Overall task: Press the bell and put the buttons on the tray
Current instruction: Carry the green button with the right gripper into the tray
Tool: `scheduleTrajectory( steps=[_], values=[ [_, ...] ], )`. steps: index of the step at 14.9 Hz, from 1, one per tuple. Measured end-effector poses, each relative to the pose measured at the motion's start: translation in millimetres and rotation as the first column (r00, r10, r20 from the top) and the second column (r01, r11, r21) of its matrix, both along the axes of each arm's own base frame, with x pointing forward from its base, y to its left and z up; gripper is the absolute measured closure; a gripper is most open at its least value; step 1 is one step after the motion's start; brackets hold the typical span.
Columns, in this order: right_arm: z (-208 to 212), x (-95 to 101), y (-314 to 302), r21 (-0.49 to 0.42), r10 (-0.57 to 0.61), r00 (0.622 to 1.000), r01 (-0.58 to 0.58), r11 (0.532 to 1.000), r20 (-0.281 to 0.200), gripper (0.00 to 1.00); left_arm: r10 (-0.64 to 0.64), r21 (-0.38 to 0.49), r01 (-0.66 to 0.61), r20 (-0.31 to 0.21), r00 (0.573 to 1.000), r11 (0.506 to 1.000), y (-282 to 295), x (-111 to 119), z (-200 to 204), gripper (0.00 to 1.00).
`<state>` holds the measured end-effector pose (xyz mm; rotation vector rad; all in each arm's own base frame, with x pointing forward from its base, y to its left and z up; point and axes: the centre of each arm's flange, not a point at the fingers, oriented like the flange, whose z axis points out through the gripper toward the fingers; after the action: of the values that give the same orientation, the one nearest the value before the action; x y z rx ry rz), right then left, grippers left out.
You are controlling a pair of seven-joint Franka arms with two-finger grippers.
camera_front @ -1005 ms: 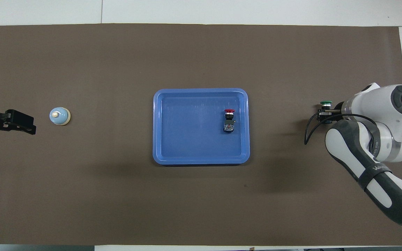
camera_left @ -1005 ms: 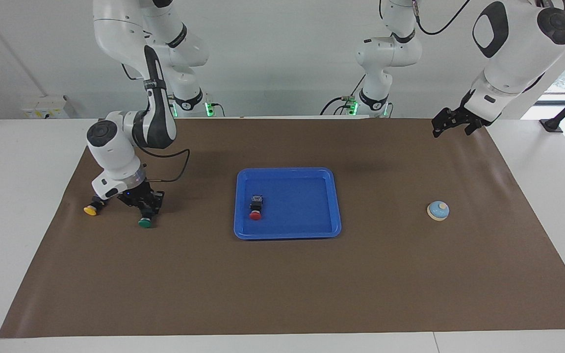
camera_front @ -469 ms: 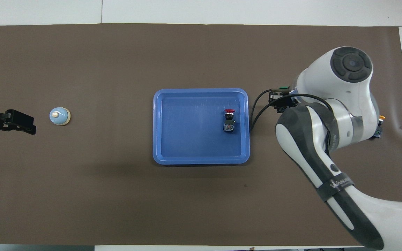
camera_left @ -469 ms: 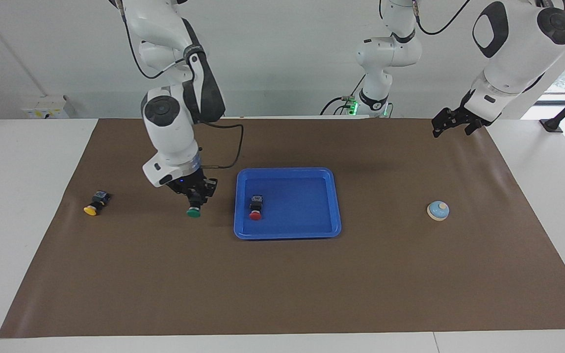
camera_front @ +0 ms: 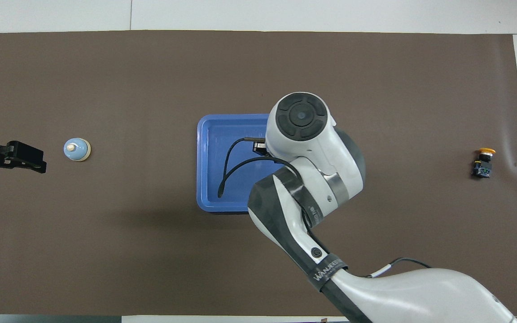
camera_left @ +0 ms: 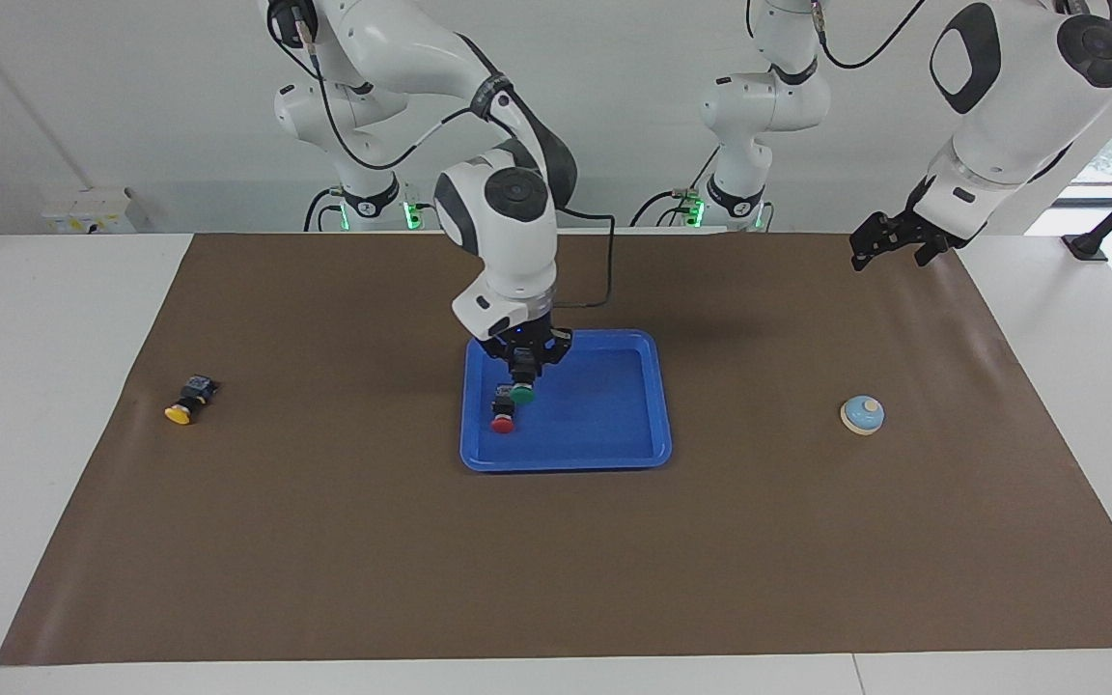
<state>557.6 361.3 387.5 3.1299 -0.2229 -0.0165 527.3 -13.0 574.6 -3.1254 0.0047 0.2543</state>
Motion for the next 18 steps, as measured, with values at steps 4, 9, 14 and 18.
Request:
scheduleTrajectory(
  steps=[4, 9, 14, 18],
  values=[
    [-49.2, -1.2, 29.4, 0.008, 0.030, 1.000, -0.030, 1.000, 0.004, 0.59, 0.000, 0.000, 0.000, 0.000, 1.000, 1.000, 0.0, 0.0, 0.0, 0.00],
    [-84.1, -2.0, 17.3, 0.011, 0.016, 1.000, -0.016, 1.000, 0.016, 0.59, 0.000, 0.000, 0.000, 0.000, 1.000, 1.000, 0.0, 0.0, 0.0, 0.00],
    [-84.9, -5.8, 15.5, 0.010, -0.004, 1.000, 0.004, 1.000, 0.015, 0.45, 0.000, 0.000, 0.000, 0.000, 1.000, 1.000, 0.0, 0.0, 0.0, 0.00],
    [-64.8, 7.6, -7.0, -0.008, -0.052, 0.999, 0.052, 0.999, 0.001, 0.03, 0.000, 0.000, 0.000, 0.000, 1.000, 1.000, 0.0, 0.0, 0.0, 0.00]
  ],
)
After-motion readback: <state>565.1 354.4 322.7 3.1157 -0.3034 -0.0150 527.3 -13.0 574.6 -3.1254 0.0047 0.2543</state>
